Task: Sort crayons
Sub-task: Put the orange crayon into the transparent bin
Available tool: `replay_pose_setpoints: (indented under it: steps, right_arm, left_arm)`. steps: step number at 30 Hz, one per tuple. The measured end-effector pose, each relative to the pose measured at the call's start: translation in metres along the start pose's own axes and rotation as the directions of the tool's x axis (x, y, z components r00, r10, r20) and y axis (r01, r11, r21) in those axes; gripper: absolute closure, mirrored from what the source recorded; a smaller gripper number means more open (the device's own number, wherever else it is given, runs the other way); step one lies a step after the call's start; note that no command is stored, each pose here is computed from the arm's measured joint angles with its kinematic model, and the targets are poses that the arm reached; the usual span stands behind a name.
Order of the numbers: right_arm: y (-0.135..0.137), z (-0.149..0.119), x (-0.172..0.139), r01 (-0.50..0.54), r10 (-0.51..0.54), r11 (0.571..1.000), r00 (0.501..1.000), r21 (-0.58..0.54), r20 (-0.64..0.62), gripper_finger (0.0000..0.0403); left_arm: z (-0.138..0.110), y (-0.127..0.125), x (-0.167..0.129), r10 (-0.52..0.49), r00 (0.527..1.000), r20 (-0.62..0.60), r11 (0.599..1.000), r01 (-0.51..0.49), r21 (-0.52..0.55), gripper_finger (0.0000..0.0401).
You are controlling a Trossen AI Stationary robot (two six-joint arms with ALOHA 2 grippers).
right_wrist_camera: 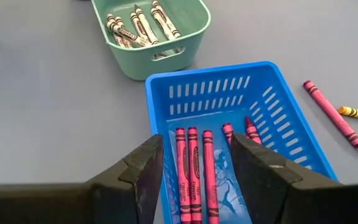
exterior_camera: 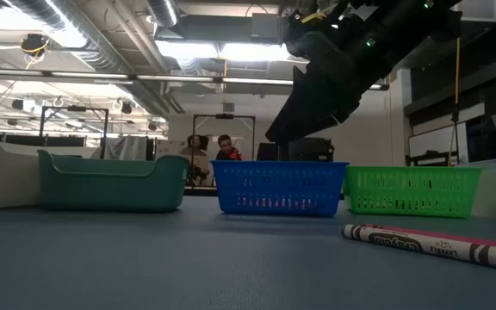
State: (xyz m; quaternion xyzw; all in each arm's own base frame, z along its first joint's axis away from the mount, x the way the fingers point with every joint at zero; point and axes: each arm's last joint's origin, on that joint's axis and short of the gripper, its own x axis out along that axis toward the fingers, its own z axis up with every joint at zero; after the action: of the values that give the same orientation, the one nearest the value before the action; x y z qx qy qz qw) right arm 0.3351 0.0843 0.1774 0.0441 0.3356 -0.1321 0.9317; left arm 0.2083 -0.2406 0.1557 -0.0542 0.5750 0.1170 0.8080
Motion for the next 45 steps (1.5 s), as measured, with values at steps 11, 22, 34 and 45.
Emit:
replay_pose_setpoints:
  steps: [11, 22, 34, 45]
  right_arm:
    - [0.000, 0.000, 0.000, 0.000, 0.000, 1.000, 1.000, 0.000, 0.000, 0.0216]
    - [0.000, 0.000, 0.000, 0.000, 0.000, 1.000, 1.000, 0.000, 0.000, 0.0216]
    - [0.000, 0.000, 0.000, 0.000, 0.000, 1.000, 1.000, 0.001, 0.000, 0.0216]
    - [0.001, 0.000, -0.001, -0.033, 0.033, 0.999, 0.999, -0.011, -0.012, 0.0216]
  left_arm:
    - [0.005, 0.002, 0.003, 0.000, 1.000, -0.001, 1.000, 0.000, -0.022, 0.0325]
    - [0.007, -0.001, 0.004, -0.016, 1.000, 0.020, 0.999, 0.017, -0.031, 0.0325]
    - [0.009, -0.002, 0.024, 0.017, 1.000, -0.009, 0.999, -0.017, -0.041, 0.0325]
    - [0.015, 0.001, 0.027, -0.003, 0.999, -0.053, 0.998, 0.000, -0.067, 0.0362]
